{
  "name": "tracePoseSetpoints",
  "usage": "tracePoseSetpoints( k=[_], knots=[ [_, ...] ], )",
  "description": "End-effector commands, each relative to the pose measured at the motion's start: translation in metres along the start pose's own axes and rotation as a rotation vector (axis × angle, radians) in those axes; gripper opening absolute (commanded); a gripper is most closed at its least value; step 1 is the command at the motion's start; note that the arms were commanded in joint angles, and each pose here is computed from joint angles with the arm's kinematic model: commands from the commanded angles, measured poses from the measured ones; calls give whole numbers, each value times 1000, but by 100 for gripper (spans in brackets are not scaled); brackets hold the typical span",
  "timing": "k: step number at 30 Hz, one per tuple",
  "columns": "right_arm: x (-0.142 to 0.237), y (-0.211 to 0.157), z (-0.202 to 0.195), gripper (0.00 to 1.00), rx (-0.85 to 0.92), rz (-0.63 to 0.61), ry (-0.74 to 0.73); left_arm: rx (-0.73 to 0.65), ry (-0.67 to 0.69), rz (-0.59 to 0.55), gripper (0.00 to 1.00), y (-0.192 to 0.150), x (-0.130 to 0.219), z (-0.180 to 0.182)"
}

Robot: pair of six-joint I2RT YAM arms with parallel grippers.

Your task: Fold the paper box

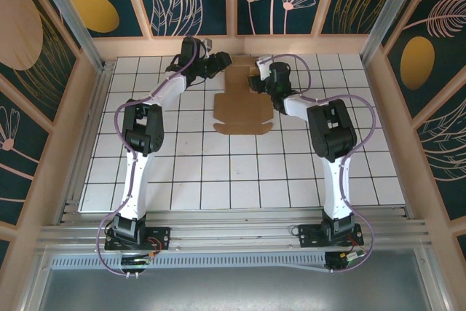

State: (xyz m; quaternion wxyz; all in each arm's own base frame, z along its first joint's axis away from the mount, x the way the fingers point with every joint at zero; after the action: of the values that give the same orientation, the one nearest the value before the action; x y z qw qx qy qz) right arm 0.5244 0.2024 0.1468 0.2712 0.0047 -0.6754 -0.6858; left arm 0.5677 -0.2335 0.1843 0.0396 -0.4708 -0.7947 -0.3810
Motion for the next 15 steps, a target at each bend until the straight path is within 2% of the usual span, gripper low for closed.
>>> tracePoseSetpoints(
  k=[1, 9, 15],
  knots=[
    [-10, 11, -1, 53, 17, -58, -88, 5, -61, 5, 58, 9, 18, -29],
    [-27, 7, 4, 25, 39, -8, -136, 11, -68, 9, 59, 8, 21, -31],
    [-30, 4, 5, 10, 43, 26, -135, 13, -68, 14, 60, 6, 22, -30]
  ],
)
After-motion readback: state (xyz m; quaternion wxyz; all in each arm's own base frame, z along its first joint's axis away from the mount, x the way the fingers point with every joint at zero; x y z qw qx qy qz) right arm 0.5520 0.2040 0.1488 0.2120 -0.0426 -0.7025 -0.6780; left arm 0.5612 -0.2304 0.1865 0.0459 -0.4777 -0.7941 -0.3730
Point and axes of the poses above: each hand's point on the last joint's axis, 136 mm out from that joint toward the fingers, its own x axis back along the fingers, its own z axis along the line the jaws close on, y = z × x, the point moved 7 cm from there along x, back along the fingers, and after that the axes turned 11 degrees about -x, right-handed, at the moved point
